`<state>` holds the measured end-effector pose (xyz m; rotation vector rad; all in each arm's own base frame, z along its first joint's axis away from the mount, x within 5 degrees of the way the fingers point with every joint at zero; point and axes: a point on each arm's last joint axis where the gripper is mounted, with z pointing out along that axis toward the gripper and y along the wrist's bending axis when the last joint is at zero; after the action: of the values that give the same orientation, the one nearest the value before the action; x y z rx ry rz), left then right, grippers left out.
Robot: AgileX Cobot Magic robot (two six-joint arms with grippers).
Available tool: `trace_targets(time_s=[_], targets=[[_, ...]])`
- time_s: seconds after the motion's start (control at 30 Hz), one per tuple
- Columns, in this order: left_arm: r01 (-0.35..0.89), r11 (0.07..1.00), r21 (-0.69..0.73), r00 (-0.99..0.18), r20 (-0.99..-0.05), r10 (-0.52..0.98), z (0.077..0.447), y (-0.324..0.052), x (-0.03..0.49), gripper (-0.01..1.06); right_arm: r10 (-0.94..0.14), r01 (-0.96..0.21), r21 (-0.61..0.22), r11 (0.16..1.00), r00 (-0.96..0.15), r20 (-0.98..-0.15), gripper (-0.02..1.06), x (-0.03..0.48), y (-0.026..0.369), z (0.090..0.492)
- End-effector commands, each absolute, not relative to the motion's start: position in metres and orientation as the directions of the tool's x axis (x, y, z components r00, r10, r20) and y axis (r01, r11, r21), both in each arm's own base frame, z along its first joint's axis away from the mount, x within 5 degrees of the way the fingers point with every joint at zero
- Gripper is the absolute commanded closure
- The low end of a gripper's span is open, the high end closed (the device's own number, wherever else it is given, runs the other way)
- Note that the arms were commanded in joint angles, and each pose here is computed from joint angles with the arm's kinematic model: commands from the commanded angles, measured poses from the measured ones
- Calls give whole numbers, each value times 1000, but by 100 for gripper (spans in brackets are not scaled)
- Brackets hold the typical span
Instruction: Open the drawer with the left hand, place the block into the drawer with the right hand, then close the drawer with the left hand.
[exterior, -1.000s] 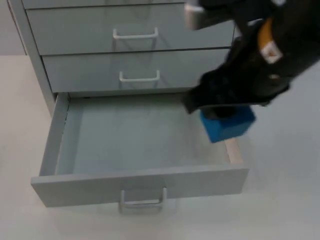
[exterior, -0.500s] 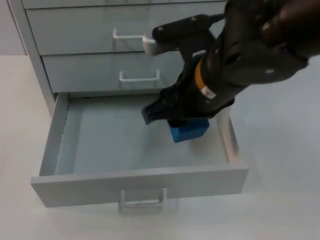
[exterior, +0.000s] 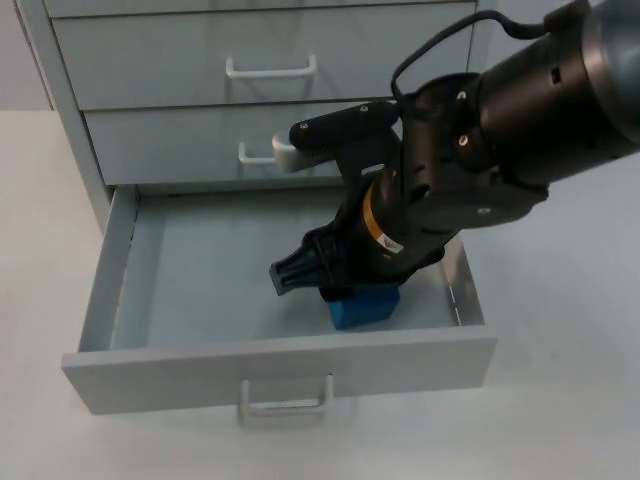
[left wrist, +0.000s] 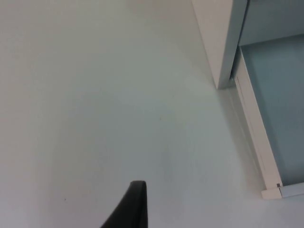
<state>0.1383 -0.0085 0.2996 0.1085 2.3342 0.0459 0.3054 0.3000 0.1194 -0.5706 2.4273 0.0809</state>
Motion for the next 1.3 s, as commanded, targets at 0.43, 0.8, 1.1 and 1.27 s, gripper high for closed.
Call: trace_targets(time_s=[0.43, 0.8, 1.1, 1.27], targets=[[57, 997, 50, -687, -723, 76, 300, -9, 138, 0, -324, -392, -47, 919, -682, -656, 36, 303, 299, 158], [57, 997, 50, -687, -723, 76, 300, -9, 138, 0, -428, -465, -84, 881, -710, -559, 36, 263, 278, 236], [57, 997, 52, -688, -722, 77, 299, -9, 137, 0, -471, -487, -107, 867, -732, -492, 36, 237, 261, 223], [57, 997, 52, -688, -722, 77, 299, -9, 137, 0, -476, -495, -91, 864, -744, -470, 36, 221, 244, 211]])
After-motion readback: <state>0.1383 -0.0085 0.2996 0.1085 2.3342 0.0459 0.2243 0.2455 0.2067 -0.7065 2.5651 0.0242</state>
